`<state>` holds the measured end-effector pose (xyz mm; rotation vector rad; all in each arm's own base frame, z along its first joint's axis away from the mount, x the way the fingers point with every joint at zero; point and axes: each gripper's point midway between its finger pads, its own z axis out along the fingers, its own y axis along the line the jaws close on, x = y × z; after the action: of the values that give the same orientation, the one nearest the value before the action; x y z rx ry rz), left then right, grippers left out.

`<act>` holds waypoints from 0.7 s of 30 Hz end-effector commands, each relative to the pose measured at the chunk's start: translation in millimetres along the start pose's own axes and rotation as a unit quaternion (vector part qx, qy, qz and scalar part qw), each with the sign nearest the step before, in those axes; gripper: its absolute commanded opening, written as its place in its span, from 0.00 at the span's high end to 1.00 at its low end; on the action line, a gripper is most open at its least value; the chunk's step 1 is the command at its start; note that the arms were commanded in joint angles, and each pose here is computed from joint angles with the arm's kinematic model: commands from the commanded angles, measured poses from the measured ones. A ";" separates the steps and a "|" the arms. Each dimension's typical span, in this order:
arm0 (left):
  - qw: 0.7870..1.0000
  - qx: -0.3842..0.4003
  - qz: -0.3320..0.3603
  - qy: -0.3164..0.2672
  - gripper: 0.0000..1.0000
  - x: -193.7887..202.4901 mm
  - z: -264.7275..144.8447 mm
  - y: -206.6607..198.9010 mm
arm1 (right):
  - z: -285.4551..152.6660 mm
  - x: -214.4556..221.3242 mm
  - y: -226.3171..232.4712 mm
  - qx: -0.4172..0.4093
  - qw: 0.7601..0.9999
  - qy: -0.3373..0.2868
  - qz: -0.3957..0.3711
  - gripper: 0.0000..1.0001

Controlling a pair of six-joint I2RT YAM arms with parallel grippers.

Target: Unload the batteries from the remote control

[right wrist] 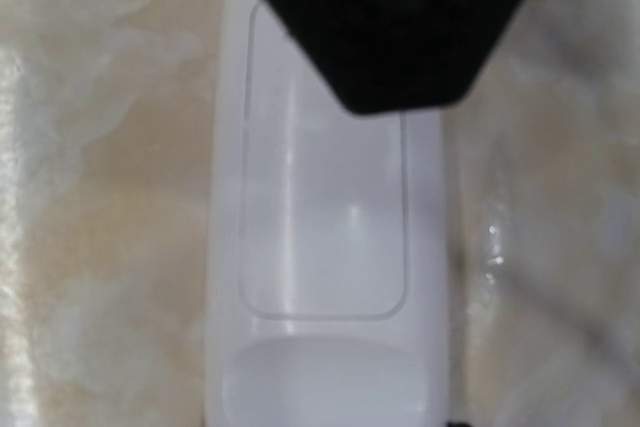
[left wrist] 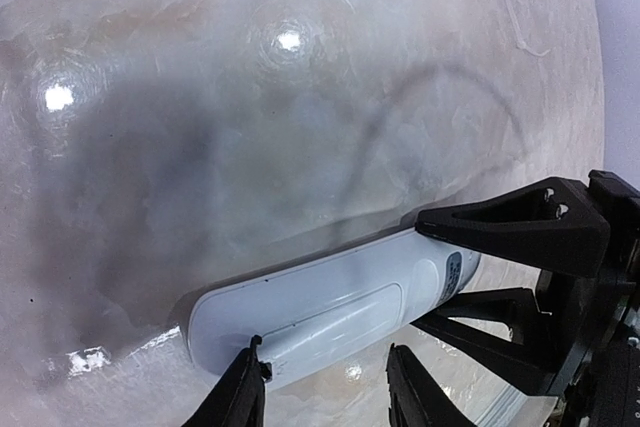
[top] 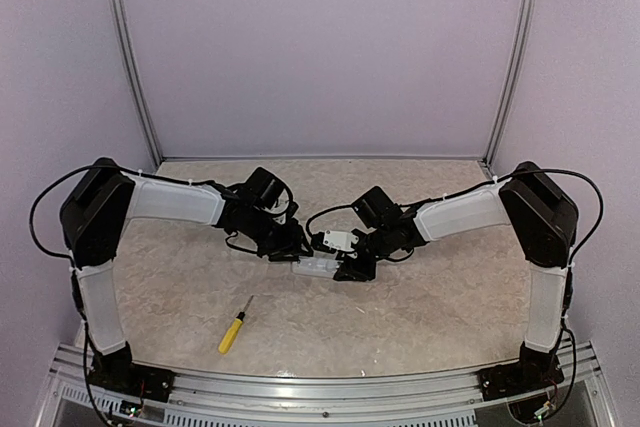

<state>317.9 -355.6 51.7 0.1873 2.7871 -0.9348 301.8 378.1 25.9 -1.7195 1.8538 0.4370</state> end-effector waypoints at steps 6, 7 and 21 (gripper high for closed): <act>0.990 0.140 -0.008 0.032 0.59 20.0 -6.0 -55.5 | 10.5 6.1 -0.9 0.008 1.000 0.010 0.004 0.94; 0.989 0.147 -0.010 0.032 0.59 19.2 -6.0 -57.6 | 10.6 6.9 -0.7 0.008 1.000 0.011 0.005 0.94; 1.000 0.006 -0.006 -0.014 0.59 3.7 -33.2 2.4 | 12.3 9.5 0.1 0.009 1.000 0.012 0.003 0.95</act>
<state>302.5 -360.7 75.5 0.1600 2.7520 -1.1152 307.1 379.2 27.5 -1.7027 1.8435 0.4143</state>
